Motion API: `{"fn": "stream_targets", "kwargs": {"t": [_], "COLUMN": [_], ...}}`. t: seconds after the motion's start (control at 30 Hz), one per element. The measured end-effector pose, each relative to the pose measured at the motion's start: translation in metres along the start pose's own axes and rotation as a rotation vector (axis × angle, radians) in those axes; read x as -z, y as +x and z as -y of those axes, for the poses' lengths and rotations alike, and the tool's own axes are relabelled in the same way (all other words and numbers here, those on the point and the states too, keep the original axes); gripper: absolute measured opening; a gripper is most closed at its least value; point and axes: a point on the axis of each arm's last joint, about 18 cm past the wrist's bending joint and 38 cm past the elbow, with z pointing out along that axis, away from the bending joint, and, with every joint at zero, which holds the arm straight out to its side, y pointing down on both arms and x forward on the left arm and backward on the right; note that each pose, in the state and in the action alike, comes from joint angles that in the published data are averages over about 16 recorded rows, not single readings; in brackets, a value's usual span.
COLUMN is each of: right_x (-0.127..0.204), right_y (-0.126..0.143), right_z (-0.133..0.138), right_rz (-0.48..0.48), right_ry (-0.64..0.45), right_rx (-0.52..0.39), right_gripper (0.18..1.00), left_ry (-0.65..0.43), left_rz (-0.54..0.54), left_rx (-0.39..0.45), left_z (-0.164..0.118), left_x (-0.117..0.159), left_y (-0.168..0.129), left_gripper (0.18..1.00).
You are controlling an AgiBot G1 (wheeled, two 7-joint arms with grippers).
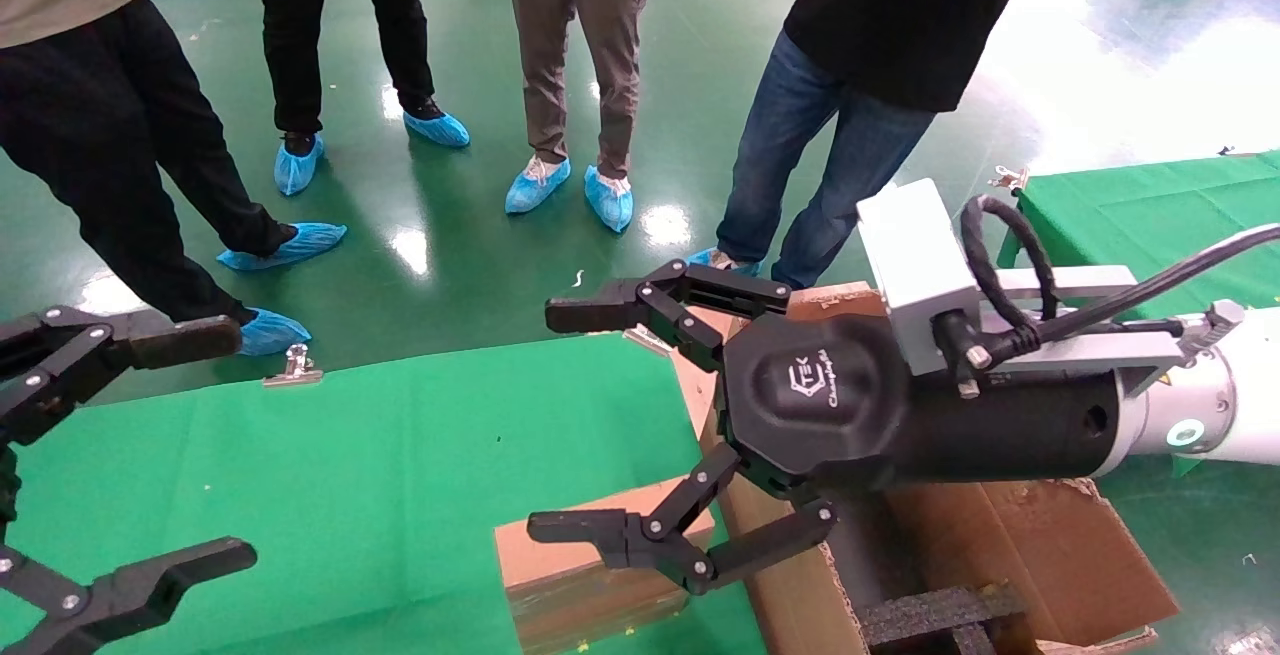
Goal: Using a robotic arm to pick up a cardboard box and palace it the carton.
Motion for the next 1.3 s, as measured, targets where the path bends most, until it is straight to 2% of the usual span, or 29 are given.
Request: {"fn": "stream_targets", "kwargs": {"t": [0.87, 1.3], "right_x": [0.0000, 0.0006], "right_y": [0.0000, 0.0005], "right_z": [0.0000, -0.0044], "right_rz": [0.000, 0.002], "right_ry": [0.000, -0.032], "right_rx": [0.000, -0.006], "right_gripper": [1.001, 1.001], "left_ry": [0.000, 0.000], "left_rz": [0.000, 0.000], "left_rx": [0.000, 0.000], "left_z": [0.0000, 0.0000], "left_x": [0.0000, 0.0000], "left_y": [0.0000, 0.0000], "left_gripper": [1.001, 0.958]}}
